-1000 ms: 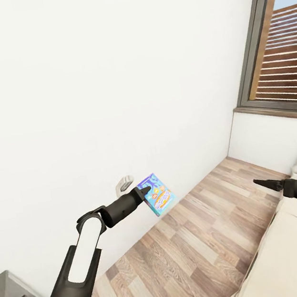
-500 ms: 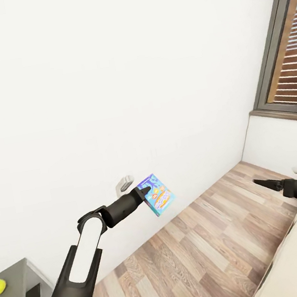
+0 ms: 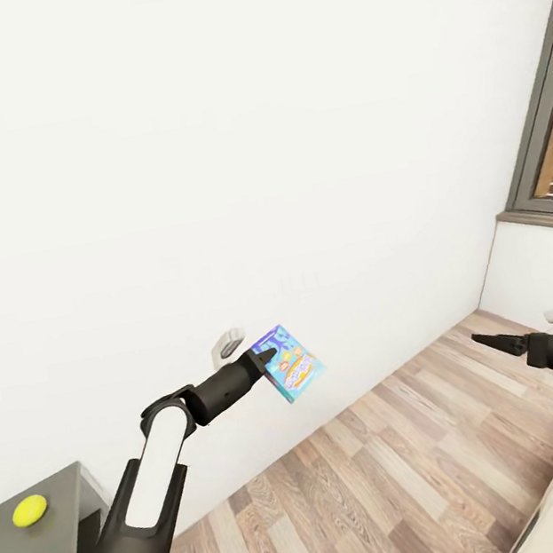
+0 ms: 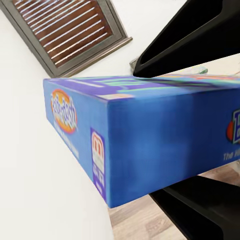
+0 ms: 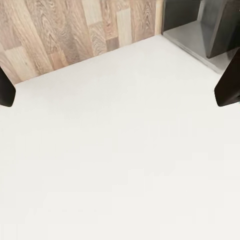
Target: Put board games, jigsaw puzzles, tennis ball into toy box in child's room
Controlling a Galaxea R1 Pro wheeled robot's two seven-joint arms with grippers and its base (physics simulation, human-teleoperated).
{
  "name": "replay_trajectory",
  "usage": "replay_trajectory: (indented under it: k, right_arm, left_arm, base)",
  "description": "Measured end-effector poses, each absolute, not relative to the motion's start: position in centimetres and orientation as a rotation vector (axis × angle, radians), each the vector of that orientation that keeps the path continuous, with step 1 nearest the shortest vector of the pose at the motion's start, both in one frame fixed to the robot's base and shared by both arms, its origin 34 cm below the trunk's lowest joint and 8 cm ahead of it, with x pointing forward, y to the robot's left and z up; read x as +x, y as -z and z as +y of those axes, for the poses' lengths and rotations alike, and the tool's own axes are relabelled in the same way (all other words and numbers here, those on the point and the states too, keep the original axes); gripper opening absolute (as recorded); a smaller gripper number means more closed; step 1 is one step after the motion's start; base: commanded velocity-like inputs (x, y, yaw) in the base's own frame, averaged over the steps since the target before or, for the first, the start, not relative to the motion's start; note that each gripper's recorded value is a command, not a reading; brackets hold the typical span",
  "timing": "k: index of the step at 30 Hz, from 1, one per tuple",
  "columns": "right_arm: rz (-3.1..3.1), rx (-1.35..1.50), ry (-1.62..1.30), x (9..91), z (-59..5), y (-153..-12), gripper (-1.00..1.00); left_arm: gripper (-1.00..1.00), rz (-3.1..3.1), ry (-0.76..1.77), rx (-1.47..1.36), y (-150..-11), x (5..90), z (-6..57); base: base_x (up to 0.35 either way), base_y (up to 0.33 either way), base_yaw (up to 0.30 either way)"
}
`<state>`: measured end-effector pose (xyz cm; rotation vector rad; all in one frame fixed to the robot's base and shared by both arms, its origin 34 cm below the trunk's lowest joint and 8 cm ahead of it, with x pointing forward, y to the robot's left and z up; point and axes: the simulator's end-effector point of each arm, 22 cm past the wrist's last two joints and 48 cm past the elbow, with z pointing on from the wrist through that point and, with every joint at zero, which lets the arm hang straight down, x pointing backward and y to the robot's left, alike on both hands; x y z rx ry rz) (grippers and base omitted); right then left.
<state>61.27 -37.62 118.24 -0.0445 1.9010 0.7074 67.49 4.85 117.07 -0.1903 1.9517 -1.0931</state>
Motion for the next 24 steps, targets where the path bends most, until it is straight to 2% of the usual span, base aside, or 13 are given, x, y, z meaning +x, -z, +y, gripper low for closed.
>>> replay_trajectory:
  k: [24]
  right_arm:
    - [1.868,-0.057,-0.702,60.6,-37.6,-119.9,1.00]
  left_arm:
    - [-1.00,1.920,1.088,-0.182,-118.9,67.0,5.2]
  base:
    - [0.000,0.000,0.181]
